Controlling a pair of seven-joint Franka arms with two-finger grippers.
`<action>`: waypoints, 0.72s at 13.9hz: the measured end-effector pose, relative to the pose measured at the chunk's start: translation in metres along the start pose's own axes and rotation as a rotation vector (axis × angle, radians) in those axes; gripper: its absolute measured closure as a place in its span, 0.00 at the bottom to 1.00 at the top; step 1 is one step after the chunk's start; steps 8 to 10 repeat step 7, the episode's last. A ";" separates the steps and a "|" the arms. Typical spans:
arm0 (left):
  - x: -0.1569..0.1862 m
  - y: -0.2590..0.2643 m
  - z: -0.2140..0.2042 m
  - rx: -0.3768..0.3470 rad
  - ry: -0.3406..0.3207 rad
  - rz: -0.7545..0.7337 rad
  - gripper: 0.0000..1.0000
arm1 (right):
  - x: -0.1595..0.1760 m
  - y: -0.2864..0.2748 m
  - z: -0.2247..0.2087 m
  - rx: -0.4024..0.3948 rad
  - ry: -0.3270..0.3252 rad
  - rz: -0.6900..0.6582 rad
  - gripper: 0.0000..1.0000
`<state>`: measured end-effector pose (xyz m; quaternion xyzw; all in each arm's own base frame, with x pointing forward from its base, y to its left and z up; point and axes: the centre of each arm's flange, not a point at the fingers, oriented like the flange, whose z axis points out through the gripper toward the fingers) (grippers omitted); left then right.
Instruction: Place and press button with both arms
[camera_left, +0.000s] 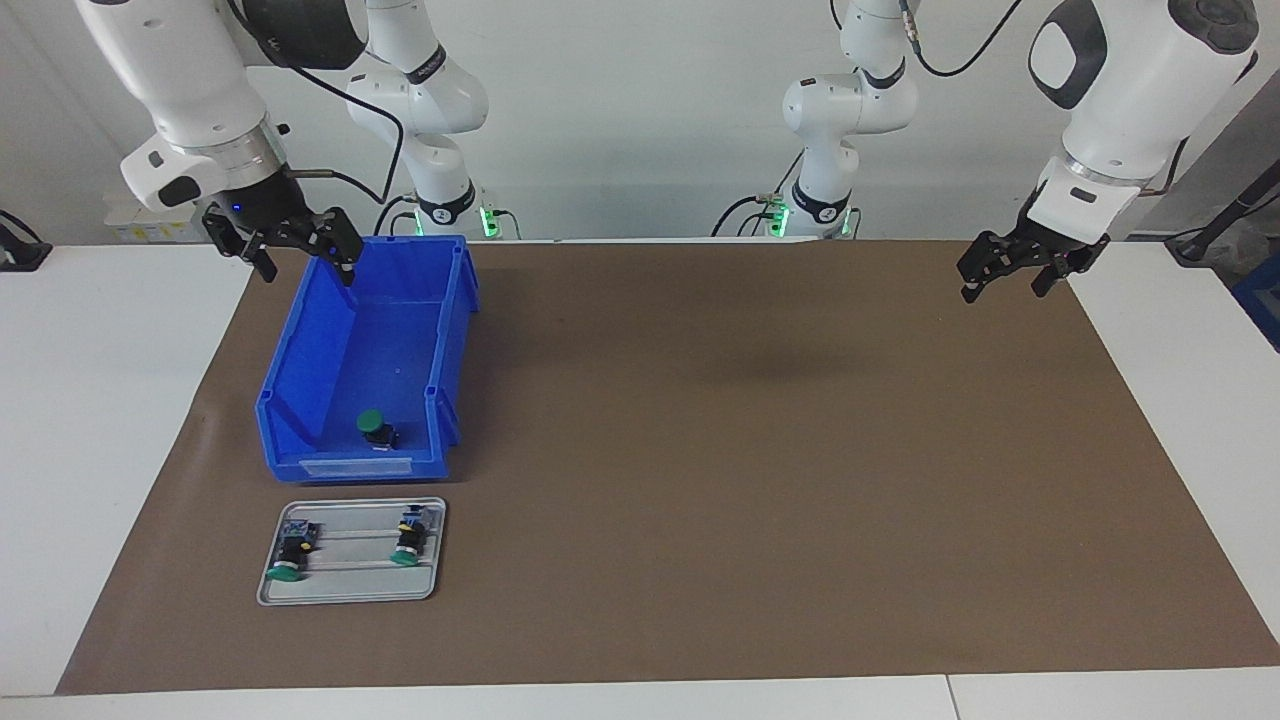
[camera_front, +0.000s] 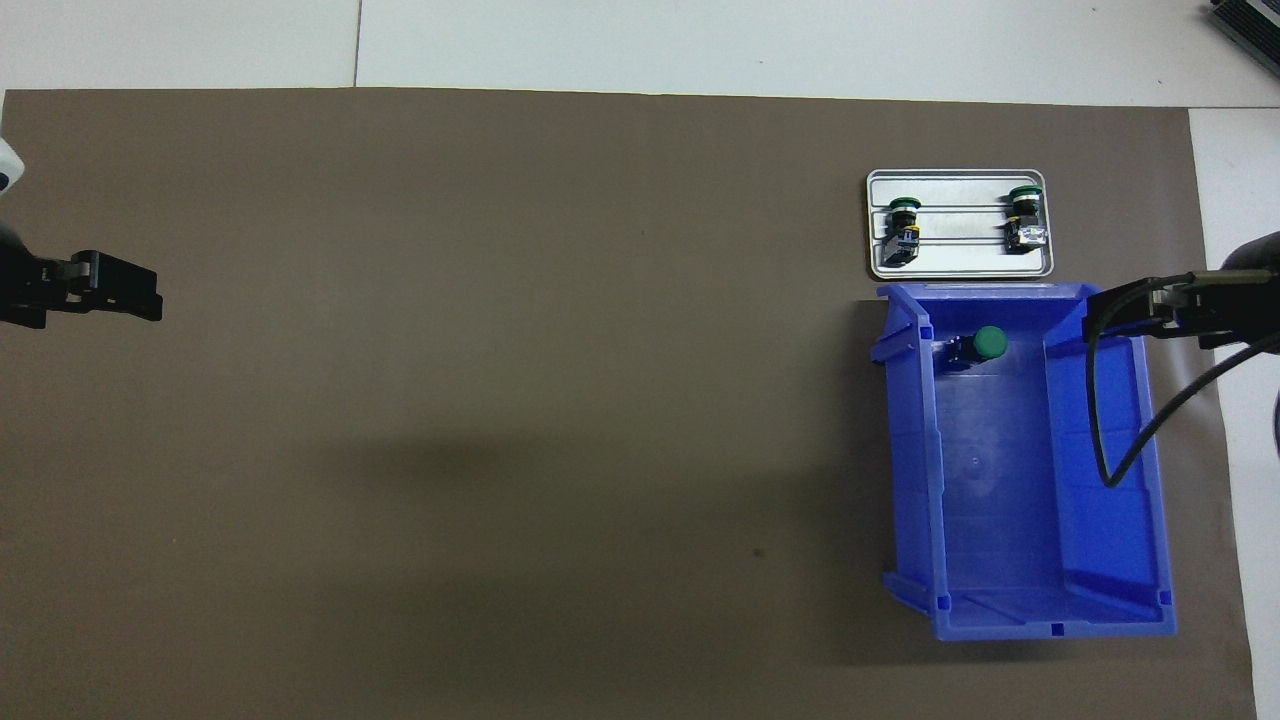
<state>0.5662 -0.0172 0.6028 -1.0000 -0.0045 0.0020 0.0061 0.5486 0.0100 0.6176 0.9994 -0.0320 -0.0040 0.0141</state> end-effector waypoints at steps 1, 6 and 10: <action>0.000 0.000 0.000 0.000 0.000 0.000 0.00 | 0.000 -0.004 0.000 -0.001 0.000 -0.008 0.00; 0.000 0.000 0.000 0.000 0.000 0.000 0.00 | -0.001 -0.006 0.000 -0.002 0.000 -0.011 0.00; 0.000 0.000 0.000 0.000 0.000 0.000 0.00 | -0.001 -0.006 0.000 -0.002 0.000 -0.011 0.00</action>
